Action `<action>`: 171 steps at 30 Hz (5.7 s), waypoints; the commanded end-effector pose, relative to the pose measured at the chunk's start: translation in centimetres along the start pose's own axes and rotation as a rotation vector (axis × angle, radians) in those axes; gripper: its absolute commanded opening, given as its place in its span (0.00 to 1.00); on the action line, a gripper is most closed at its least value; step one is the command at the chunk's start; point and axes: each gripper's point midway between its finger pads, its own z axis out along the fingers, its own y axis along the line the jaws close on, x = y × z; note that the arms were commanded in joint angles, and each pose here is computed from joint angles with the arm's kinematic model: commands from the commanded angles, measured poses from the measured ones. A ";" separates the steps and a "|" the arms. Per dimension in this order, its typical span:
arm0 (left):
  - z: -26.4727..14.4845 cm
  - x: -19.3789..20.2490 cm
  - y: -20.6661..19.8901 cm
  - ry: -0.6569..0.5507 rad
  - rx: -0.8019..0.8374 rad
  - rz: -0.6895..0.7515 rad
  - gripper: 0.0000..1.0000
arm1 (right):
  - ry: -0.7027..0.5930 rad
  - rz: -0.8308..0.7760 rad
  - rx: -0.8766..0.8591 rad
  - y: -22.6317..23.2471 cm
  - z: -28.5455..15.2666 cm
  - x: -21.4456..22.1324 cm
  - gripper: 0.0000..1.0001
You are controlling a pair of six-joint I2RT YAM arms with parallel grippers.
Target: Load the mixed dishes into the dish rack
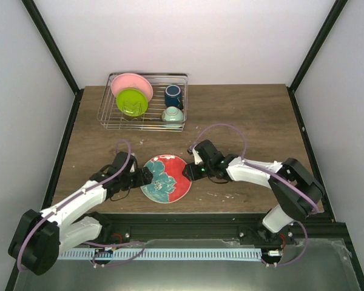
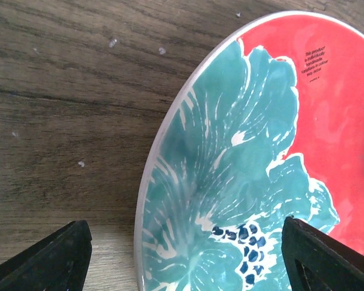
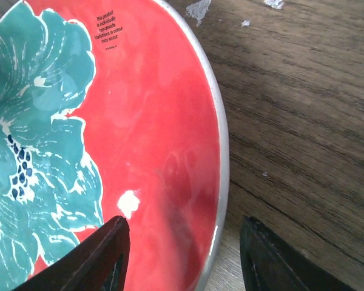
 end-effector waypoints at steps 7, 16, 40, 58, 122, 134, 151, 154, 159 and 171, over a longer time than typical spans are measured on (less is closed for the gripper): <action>0.3 0.4 -0.5 0.004 0.047 -0.003 0.83 | -0.035 -0.020 -0.012 1.5 0.3 -1.8 0.32; 0.1 0.6 -0.2 0.005 0.040 0.004 0.83 | -0.020 -0.025 -0.019 1.8 0.9 -1.7 0.12; 0.9 2.2 -0.9 0.059 0.111 0.014 0.50 | 0.018 -0.037 -0.074 3.1 2.9 -1.0 0.10; -1.5 1.6 -1.4 0.029 0.101 0.046 0.00 | 0.046 -0.037 -0.054 2.7 3.7 -0.3 0.10; -19.5 -17.0 -10.9 -0.527 -0.146 0.761 0.00 | -0.189 -0.001 0.136 -0.8 -7.2 -0.2 0.59; -24.0 -20.5 -10.3 -0.683 -0.643 1.151 0.00 | -0.165 -0.005 0.126 -1.6 -6.1 0.2 0.58; -22.1 -25.3 -13.2 -0.671 -1.243 1.736 0.00 | -0.154 0.000 0.144 -2.4 -5.7 -0.2 0.59; -20.3 -25.9 -13.8 -0.638 -1.295 1.828 0.00 | -0.157 0.006 0.140 -2.6 -5.7 -0.2 0.59; -17.3 -27.0 -13.4 -0.497 -1.386 1.968 0.00 | -0.161 0.011 0.119 -2.7 -5.7 0.1 0.59; -14.7 -28.4 -10.6 -0.290 -1.436 2.100 0.00 | -0.175 0.012 0.100 -3.2 -5.9 0.2 0.59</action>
